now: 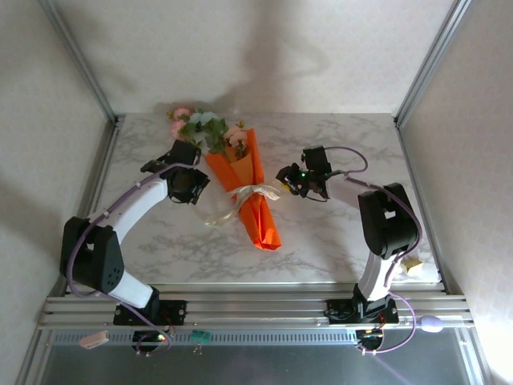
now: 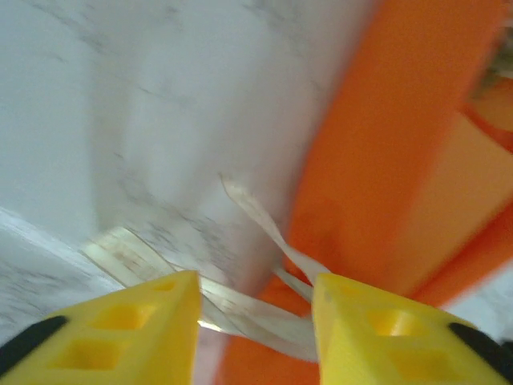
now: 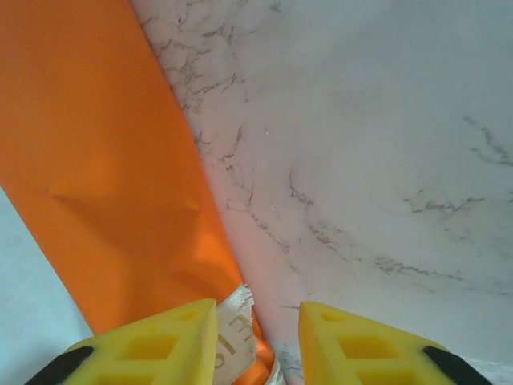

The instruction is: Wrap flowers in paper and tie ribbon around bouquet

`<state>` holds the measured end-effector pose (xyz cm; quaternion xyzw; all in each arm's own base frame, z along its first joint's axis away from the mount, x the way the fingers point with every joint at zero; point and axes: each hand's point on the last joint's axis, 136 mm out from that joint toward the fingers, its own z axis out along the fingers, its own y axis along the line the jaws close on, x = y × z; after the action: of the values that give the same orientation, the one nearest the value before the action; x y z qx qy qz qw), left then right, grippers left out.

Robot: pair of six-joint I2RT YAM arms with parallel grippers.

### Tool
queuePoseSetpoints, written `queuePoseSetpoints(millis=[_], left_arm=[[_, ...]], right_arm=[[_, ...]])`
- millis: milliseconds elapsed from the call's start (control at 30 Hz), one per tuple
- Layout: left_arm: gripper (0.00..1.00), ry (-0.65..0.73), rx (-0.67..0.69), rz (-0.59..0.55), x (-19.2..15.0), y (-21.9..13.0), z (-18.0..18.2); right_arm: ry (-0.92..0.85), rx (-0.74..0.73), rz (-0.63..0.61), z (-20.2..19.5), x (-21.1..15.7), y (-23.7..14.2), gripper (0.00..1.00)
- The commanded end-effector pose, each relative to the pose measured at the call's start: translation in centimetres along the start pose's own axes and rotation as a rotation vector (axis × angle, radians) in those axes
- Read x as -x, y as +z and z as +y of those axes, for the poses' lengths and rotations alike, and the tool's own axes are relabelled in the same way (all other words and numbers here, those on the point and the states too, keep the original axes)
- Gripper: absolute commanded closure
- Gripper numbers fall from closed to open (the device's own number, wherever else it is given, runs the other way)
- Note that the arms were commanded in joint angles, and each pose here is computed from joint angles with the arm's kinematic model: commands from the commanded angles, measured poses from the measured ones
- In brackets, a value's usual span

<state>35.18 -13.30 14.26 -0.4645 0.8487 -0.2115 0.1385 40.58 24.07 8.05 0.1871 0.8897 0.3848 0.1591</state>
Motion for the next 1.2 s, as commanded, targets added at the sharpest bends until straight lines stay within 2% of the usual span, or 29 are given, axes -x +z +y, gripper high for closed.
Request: queuePoseSetpoints(millis=[0, 100, 200, 400, 533, 833, 1100, 1167], left_arm=[[0.54, -0.011, -0.138, 0.091, -4.1, -3.2, -5.2], [0.52, -0.005, -0.175, 0.211, -8.5, -1.8, -7.6], [0.53, 0.005, -0.174, 0.262, -10.9, 0.2, -8.7], [0.58, 0.082, -0.119, 0.234, -11.3, 2.5, -9.5], [0.6, 0.147, -0.072, 0.174, -10.4, 3.2, -9.6], [0.64, 0.213, 0.013, 0.164, -10.3, 4.3, -8.2], [0.64, 0.241, 0.039, 0.188, -11.2, 5.9, -7.3], [0.67, 0.24, 0.041, 0.19, -11.2, 6.4, -7.2]], right_arm=[[-0.023, 0.03, 0.006, 0.3, 0.7, 0.1, 0.67], [-0.03, 0.04, 0.022, 0.3, 0.6, 0.5, 0.67], [-0.019, 0.067, 0.065, 0.5, 0.2, 1.2, 0.67], [0.008, 0.126, 0.105, 0.9, -0.4, 2.5, 0.66], [0.012, 0.148, 0.109, 1.4, -0.7, 2.8, 0.66], [0.04, 0.173, 0.074, 1.0, -0.5, 2.6, 0.65], [0.048, 0.203, 0.073, 0.9, -0.9, 2.5, 0.63], [0.05, 0.219, 0.078, 1.0, -0.9, 2.6, 0.62]])
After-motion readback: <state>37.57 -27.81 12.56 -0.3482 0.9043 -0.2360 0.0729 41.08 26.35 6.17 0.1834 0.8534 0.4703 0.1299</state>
